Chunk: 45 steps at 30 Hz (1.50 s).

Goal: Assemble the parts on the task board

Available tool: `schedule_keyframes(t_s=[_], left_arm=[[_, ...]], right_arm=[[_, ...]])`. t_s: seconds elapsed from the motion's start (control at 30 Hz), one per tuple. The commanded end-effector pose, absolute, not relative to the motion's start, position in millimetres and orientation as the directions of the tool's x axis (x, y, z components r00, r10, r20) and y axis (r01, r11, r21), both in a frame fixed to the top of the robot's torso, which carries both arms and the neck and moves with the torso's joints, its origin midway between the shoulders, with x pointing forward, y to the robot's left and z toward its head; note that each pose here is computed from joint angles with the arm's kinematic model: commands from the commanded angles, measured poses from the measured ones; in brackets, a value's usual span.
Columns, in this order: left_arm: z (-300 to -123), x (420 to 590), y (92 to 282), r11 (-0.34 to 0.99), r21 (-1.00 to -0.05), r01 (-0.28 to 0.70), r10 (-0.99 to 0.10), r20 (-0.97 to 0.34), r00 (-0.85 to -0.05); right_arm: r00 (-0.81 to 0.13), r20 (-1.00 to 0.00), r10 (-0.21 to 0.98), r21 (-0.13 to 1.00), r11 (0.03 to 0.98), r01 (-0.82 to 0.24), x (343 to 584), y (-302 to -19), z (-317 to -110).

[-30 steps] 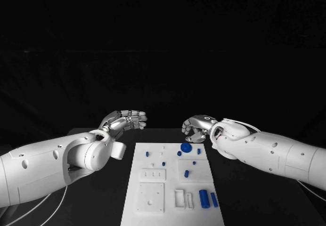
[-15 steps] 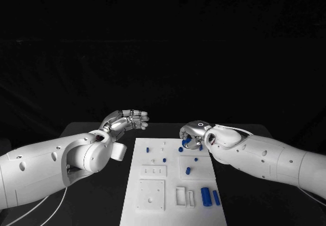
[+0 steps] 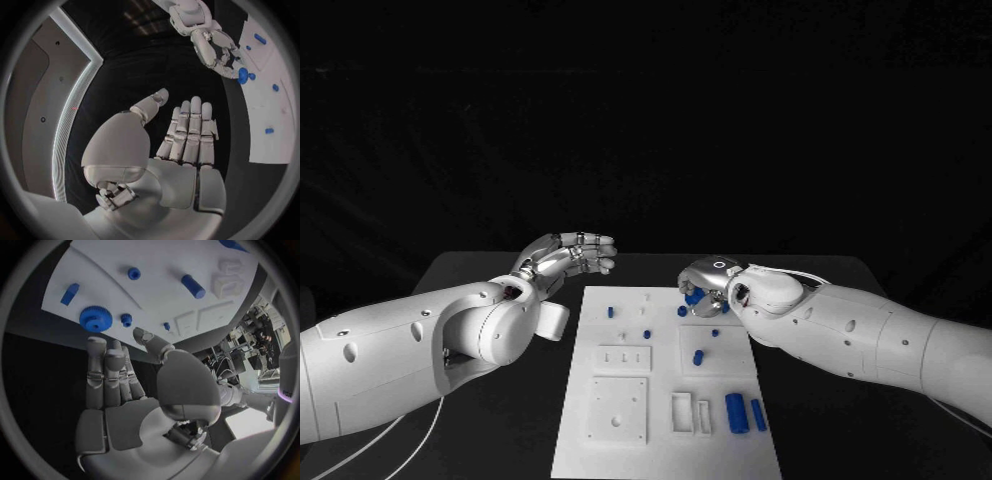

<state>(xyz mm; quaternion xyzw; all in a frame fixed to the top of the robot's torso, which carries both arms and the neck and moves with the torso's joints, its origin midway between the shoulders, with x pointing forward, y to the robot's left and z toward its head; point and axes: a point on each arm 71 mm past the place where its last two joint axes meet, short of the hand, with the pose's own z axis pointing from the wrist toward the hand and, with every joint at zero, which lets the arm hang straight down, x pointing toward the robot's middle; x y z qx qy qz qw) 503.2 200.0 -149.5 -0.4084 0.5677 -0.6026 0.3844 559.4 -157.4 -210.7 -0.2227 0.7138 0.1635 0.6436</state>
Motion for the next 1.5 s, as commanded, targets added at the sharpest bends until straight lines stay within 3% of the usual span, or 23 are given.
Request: schedule_keyframes(t_s=[0.03, 1.5], left_arm=[[-146.9, 501.9, 196.3, -0.071, -0.997, 0.012, -0.917, 0.060, -0.394], [-147.1, 501.6, 196.8, -0.069, -0.998, 0.007, -0.917, 0.061, -0.393]], right_arm=[[-0.062, -0.987, -0.148, -0.094, 0.846, -0.525, 560.4, -156.3, -213.1], [-0.046, -0.984, -0.173, -0.124, 0.845, -0.520, 560.7, -151.0, -217.5]])
